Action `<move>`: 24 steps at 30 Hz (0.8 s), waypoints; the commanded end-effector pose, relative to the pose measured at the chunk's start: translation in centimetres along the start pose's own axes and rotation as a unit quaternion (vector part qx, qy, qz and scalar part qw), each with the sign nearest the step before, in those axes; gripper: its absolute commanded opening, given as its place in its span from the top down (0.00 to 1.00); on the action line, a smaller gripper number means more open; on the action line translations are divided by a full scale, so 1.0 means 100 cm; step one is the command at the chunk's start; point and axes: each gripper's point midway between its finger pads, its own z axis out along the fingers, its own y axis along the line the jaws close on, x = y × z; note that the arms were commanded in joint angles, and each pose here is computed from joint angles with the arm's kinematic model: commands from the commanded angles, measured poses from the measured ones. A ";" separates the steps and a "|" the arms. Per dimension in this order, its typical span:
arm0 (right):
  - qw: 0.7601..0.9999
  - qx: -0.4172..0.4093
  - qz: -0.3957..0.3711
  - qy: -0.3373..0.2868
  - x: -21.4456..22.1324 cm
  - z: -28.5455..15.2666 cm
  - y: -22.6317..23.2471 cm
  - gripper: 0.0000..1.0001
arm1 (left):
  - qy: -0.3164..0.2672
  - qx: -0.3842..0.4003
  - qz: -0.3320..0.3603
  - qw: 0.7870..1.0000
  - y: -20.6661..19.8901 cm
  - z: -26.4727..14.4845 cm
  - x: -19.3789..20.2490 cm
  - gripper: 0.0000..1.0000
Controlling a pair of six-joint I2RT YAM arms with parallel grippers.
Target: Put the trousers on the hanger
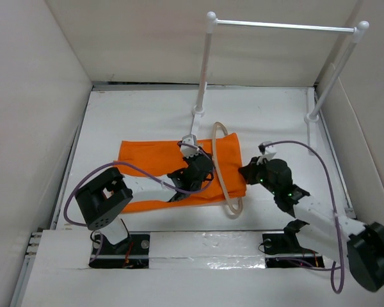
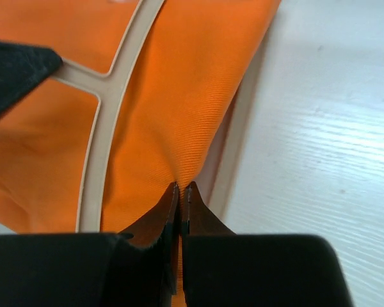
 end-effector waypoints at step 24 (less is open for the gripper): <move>0.974 0.196 0.064 -0.097 -0.066 -0.080 -0.141 1.00 | -0.005 0.019 0.145 0.989 0.016 -0.039 -0.050 1.00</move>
